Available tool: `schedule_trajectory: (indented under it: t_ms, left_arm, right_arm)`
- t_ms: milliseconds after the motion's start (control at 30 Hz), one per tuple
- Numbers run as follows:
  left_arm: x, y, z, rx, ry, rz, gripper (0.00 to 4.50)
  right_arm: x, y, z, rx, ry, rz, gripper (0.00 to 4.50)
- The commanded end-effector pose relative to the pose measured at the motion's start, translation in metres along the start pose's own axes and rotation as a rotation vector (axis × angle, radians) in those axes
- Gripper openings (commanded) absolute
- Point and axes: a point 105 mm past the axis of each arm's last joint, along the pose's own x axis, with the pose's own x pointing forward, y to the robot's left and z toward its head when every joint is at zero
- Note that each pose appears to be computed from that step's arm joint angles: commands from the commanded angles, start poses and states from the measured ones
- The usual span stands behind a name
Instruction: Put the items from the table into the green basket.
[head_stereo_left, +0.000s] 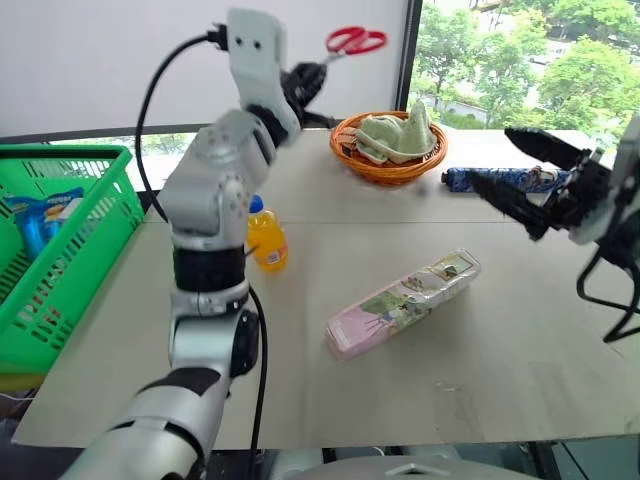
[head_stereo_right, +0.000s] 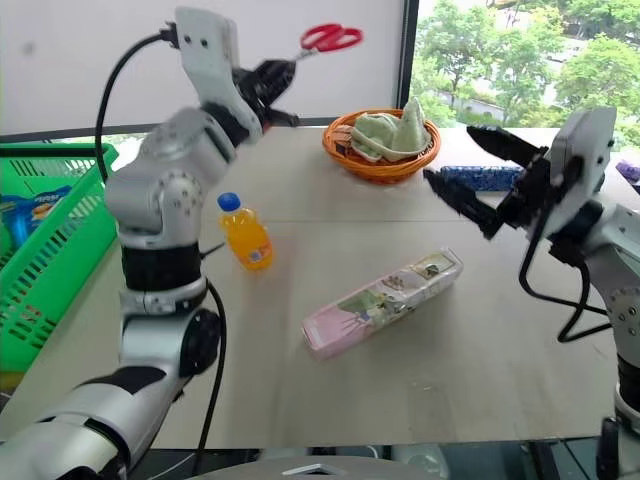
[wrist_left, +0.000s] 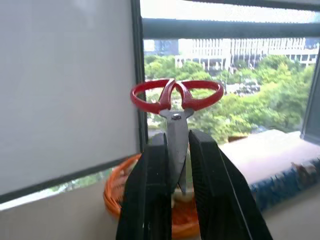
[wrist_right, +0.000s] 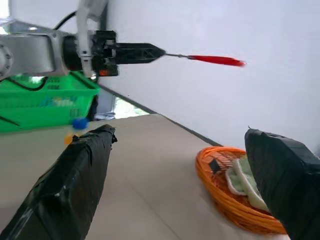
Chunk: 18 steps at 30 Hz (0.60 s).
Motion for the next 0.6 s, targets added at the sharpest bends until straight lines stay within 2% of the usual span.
schedule_trajectory:
  t_ms: [33, 67, 133, 233, 267, 300, 333, 467, 600]
  left_arm:
    - [0.010, 0.051, 0.030, 0.076, -0.072, 0.121, 0.04]
    - [0.013, 0.065, 0.029, 0.087, -0.053, 0.152, 0.04]
    - [0.020, 0.079, 0.024, 0.067, -0.039, 0.135, 1.06]
    - [0.030, 0.094, 0.008, 0.102, 0.026, 0.200, 2.28]
    - [0.032, 0.096, -0.002, 0.140, 0.067, 0.220, 2.68]
    - [0.033, 0.097, -0.008, 0.165, 0.091, 0.228, 3.37]
    - [0.035, 0.094, -0.012, 0.153, 0.103, 0.217, 3.65]
    - [0.040, 0.075, -0.002, 0.091, 0.007, 0.104, 3.65]
    - [0.020, 0.048, 0.033, 0.047, -0.210, -0.100, 3.65]
  right_arm:
    - [0.006, 0.002, 0.009, 0.007, -0.033, -0.013, 4.50]
    - [0.007, 0.004, 0.010, 0.011, -0.040, -0.009, 4.50]
    - [0.011, 0.005, 0.014, 0.023, -0.068, 0.000, 4.50]
    - [0.014, 0.006, 0.012, 0.040, -0.076, 0.012, 4.50]
    - [0.014, 0.006, 0.011, 0.043, -0.076, 0.013, 4.50]
    - [0.014, 0.005, 0.010, 0.043, -0.075, 0.012, 4.50]
    - [0.014, 0.005, 0.010, 0.039, -0.073, 0.013, 4.50]
    - [0.006, 0.000, 0.014, 0.030, -0.073, -0.020, 4.50]
    - [-0.005, 0.001, 0.006, 0.032, -0.037, -0.042, 4.50]
